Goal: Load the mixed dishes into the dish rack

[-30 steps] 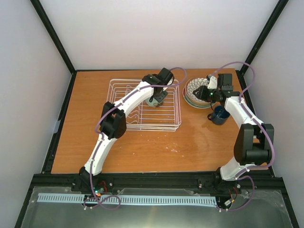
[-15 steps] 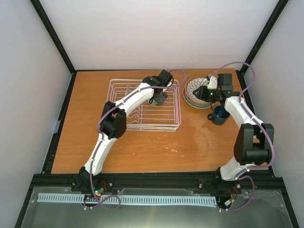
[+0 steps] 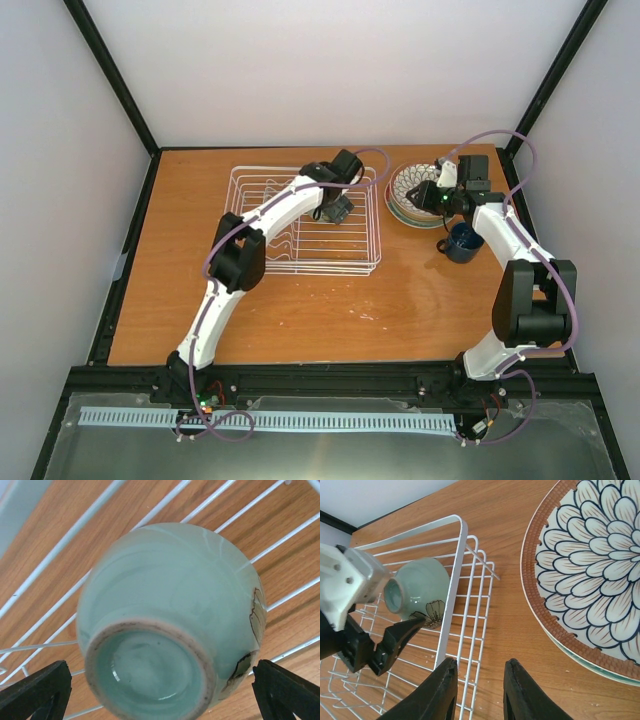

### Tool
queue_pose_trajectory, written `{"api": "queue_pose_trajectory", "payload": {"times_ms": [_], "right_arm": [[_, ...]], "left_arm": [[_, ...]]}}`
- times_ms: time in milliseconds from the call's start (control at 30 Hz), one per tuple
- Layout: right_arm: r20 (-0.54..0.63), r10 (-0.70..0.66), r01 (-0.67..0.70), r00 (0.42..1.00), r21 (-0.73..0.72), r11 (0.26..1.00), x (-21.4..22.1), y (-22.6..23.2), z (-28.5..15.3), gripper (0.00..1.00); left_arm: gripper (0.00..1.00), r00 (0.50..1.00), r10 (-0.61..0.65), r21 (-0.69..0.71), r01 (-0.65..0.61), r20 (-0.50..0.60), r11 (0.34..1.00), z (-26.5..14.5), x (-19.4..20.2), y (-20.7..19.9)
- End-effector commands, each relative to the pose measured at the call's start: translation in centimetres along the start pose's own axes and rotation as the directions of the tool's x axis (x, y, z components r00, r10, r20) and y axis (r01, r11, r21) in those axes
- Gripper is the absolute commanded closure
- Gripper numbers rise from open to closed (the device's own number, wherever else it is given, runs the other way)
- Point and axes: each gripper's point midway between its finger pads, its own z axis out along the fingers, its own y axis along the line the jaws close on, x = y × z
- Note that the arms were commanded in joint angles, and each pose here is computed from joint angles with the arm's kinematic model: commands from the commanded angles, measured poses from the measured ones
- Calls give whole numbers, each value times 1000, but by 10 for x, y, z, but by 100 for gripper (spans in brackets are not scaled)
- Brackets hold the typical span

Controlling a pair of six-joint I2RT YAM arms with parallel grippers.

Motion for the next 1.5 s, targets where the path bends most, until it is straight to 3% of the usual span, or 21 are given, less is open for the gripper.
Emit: {"api": "queue_pose_trajectory", "payload": {"times_ms": [0, 133, 233, 367, 433, 667, 900, 1033, 1367, 1467], "right_arm": [[38, -19, 18, 999, 32, 999, -9, 2, -10, 75], [96, -23, 8, 995, 159, 987, -16, -13, -25, 75], [140, -21, -20, 990, 281, 959, -21, -29, -42, 75], [172, 45, -111, 984, 394, 912, -18, -60, -66, 75], [174, 94, -159, 980, 408, 899, -11, -76, -72, 75], [147, 231, -273, 962, 500, 822, 23, -125, -74, 76], [159, 362, -388, 919, 534, 751, 45, -168, -81, 76], [182, 368, -400, 912, 598, 694, 50, -183, -94, 75], [176, 382, -400, 907, 643, 653, 59, -191, -102, 76], [227, 332, -396, 916, 644, 654, 46, -183, -118, 75]], "left_arm": [[0, 986, -84, -62, 94, 146, 994, -63, -34, 41], [0, 940, -174, -80, 206, 295, 975, -116, -53, 68], [0, 865, -227, -35, 271, 448, 962, -161, -62, 83], [0, 739, -324, 137, 304, 591, 943, -210, -61, 103], [0, 717, -382, 234, 303, 583, 924, -210, -55, 109], [0, 799, -374, 225, 301, 471, 927, -149, -32, 103], [0, 833, -372, 290, 268, 409, 919, -113, -30, 79], [0, 843, -353, 291, 246, 405, 924, -107, -30, 75], [0, 853, -336, 314, 217, 399, 924, -98, -32, 68], [0, 852, -337, 318, 215, 400, 923, -98, -33, 68]]}}
